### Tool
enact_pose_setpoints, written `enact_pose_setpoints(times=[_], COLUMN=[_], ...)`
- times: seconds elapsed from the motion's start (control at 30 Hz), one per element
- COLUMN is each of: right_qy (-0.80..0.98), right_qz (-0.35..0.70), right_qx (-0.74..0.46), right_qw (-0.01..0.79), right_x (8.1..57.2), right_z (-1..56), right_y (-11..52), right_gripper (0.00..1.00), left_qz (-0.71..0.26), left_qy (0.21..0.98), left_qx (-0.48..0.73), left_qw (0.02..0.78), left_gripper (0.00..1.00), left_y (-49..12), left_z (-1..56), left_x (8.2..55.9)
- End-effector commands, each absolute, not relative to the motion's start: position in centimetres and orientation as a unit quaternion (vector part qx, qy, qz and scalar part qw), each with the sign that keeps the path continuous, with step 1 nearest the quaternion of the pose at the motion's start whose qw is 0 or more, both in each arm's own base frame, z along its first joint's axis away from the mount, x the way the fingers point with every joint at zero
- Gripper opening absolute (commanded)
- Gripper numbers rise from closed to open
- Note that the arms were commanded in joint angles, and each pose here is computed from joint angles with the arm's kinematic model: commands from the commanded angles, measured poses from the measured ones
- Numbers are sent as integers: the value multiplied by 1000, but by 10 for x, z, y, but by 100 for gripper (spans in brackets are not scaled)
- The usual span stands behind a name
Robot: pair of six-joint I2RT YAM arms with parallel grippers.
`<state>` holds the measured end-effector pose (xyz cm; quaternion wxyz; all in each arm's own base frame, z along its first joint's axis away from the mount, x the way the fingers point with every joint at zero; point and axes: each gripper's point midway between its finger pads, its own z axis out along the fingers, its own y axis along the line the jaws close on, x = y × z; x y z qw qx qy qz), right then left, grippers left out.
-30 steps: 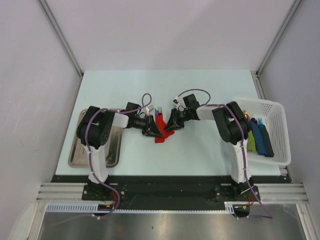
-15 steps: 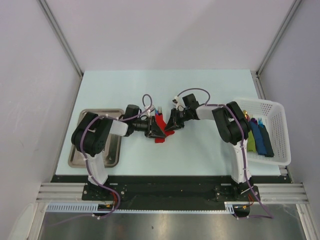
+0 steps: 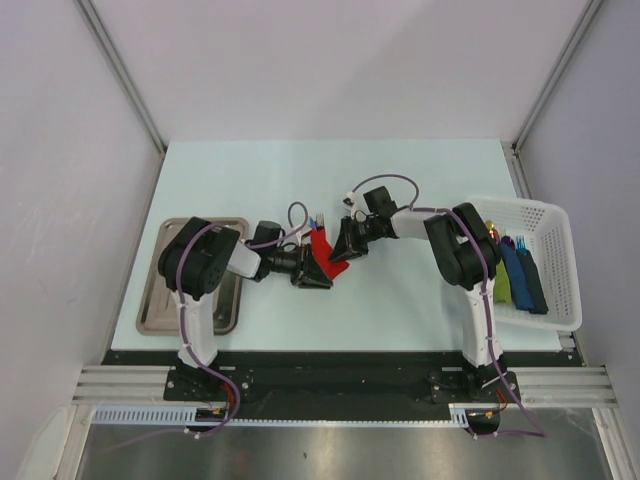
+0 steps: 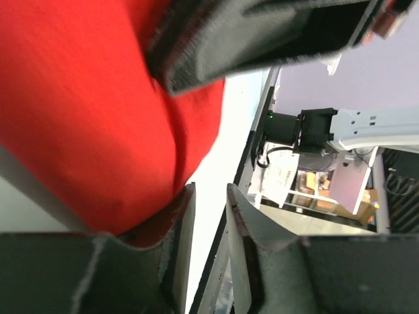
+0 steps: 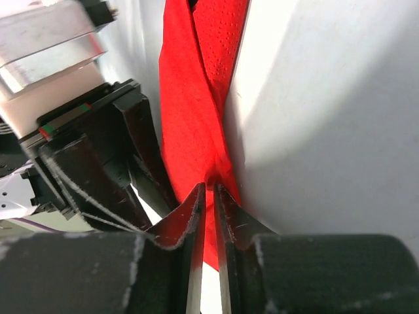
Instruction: Place the utensils on the paper napkin and roll it up
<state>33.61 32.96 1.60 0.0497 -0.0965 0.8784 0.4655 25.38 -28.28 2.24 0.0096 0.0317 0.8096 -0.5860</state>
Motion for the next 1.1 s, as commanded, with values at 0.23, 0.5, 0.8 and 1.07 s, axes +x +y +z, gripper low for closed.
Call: enact_pose_setpoints(times=[0.23,0.5,0.8,1.07], right_qy=[925,927,931,932], right_qz=[360,355,343,341], right_qx=[-100,-103,-103,-103], right_qw=[70,67,67,67], right_x=[340,341,345,344], right_z=[-46,-46,-46,-47], right_y=[307,306,302,306], right_gripper=[15,15,15,15], left_qz=[-604,-559,-542,-571], left_qy=[781,827,839,809], left_qx=[98,14,34,88], left_qw=[126,54,31,110], left_gripper=[34,29,29,30], left_y=[-289,-279,-264,-273], left_z=[93,16,7,71], left_x=[275,269,259,289])
